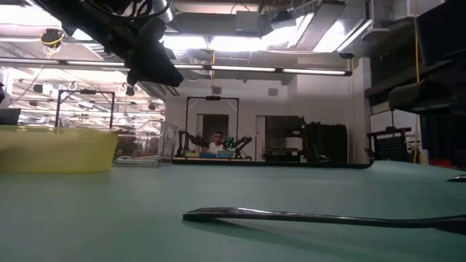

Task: Sort silverware by color (type)
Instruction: Put the black spoon into the orange bin

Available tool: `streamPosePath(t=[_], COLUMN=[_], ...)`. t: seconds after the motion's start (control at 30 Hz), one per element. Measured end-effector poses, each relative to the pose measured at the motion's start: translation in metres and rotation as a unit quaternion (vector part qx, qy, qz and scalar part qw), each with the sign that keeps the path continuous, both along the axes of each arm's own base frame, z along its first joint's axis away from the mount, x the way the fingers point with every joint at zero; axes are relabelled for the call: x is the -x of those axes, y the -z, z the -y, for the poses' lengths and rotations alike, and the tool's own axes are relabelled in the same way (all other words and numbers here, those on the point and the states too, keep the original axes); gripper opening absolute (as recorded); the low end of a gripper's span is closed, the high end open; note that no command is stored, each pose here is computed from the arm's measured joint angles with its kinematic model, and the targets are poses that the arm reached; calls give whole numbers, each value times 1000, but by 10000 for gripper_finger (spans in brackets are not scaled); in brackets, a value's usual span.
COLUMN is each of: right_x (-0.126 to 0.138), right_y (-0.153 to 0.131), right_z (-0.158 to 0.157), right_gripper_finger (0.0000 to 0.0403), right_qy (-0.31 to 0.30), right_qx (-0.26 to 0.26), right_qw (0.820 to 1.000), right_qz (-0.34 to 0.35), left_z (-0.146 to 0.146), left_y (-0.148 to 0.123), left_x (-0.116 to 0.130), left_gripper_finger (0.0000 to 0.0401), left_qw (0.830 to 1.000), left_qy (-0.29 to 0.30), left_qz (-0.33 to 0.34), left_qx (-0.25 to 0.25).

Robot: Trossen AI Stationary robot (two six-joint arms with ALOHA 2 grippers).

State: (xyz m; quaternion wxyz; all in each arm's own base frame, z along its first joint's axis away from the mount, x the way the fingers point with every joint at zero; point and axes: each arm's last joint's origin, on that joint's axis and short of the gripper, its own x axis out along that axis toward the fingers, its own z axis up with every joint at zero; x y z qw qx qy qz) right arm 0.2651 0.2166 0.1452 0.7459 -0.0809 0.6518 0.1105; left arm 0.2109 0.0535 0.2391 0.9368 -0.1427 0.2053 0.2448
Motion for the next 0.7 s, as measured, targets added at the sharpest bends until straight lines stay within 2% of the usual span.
streamPosePath(t=[0.13, 0.53, 0.7], right_x=[0, 0, 5], right_y=[0, -2, -9], right_z=[0, 2, 10], right_gripper_finger=[3, 1, 0], right_qy=[1, 2, 7], right_qx=[1, 17, 67], right_qw=[1000, 1000, 998], right_qz=[0, 14, 19], left_z=[0, 0, 0], left_y=[0, 0, 0], left_x=[0, 0, 0], left_gripper_finger=[98, 98, 98], left_qw=[1000, 1000, 1000], left_qy=[0, 0, 0], left_qz=[0, 0, 0], left_qx=[0, 0, 0])
